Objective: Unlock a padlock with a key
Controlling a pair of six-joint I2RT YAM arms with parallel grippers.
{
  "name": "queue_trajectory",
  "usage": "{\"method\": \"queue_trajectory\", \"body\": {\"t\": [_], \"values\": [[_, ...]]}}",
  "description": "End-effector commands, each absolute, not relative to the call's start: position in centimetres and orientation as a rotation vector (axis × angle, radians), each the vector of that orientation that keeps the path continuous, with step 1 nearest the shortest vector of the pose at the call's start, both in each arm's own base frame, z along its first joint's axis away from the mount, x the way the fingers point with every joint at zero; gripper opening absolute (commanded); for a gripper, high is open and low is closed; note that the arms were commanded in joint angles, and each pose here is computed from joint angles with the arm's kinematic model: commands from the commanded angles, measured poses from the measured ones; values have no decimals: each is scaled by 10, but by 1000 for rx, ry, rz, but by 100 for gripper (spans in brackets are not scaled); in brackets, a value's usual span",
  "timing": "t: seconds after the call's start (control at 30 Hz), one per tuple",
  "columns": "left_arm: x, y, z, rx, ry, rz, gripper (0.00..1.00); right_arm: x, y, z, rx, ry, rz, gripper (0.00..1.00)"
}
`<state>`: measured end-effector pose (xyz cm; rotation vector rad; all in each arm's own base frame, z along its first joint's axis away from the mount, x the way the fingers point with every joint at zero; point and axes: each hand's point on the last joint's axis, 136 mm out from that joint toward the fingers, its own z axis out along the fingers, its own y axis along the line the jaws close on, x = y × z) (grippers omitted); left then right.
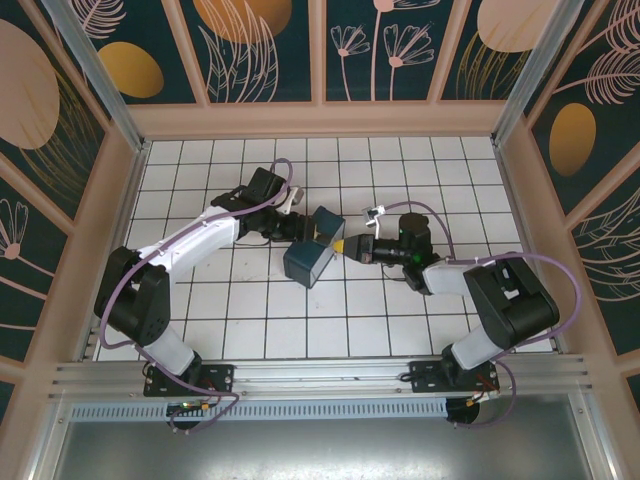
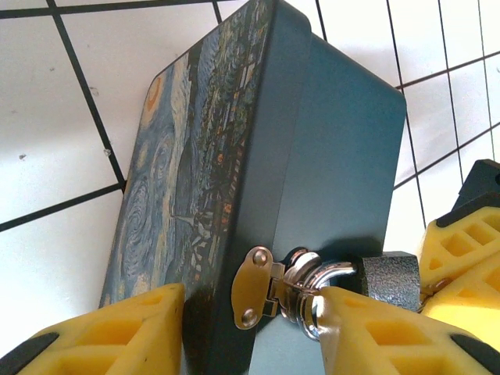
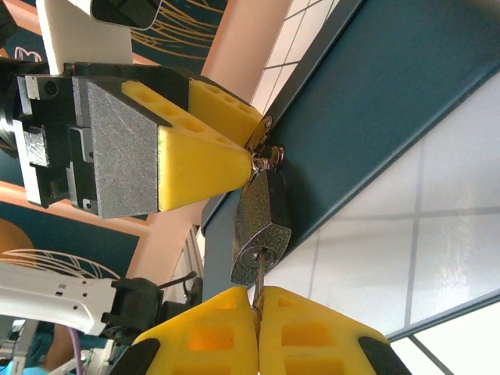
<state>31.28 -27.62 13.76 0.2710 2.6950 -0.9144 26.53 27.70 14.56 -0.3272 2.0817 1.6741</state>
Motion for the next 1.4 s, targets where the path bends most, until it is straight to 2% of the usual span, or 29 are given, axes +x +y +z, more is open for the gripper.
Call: {"method": "queue_trajectory", "body": {"t": [0.0, 0.23, 0.5, 0.7, 0.9, 1.1, 1.23, 1.37], "values": [[276, -313, 156, 421, 2713, -1162, 46, 262, 281, 142, -380, 2115, 1734, 5], [283, -314, 167, 419, 2702, -1145, 47, 270, 271, 127, -402, 2181, 1689, 4], [312, -304, 184, 381, 2650, -1074, 58, 268, 264, 124, -463, 2208, 1737, 4], [313, -296, 163, 448, 2693, -953, 63, 266, 261, 123, -434, 2266, 1768, 3], [318, -286, 137, 468, 2758, -824, 64, 271, 256, 121, -468, 2291, 1623, 3], [323, -285, 131, 500, 2778, -774, 63, 268, 265, 127, -619, 2213, 1629, 4], [333, -283, 146, 449, 2754, -842, 63, 262, 265, 125, -638, 2208, 1663, 4], [339, -285, 167, 425, 2720, -908, 63, 266, 258, 110, -651, 2273, 1489, 4]]}}
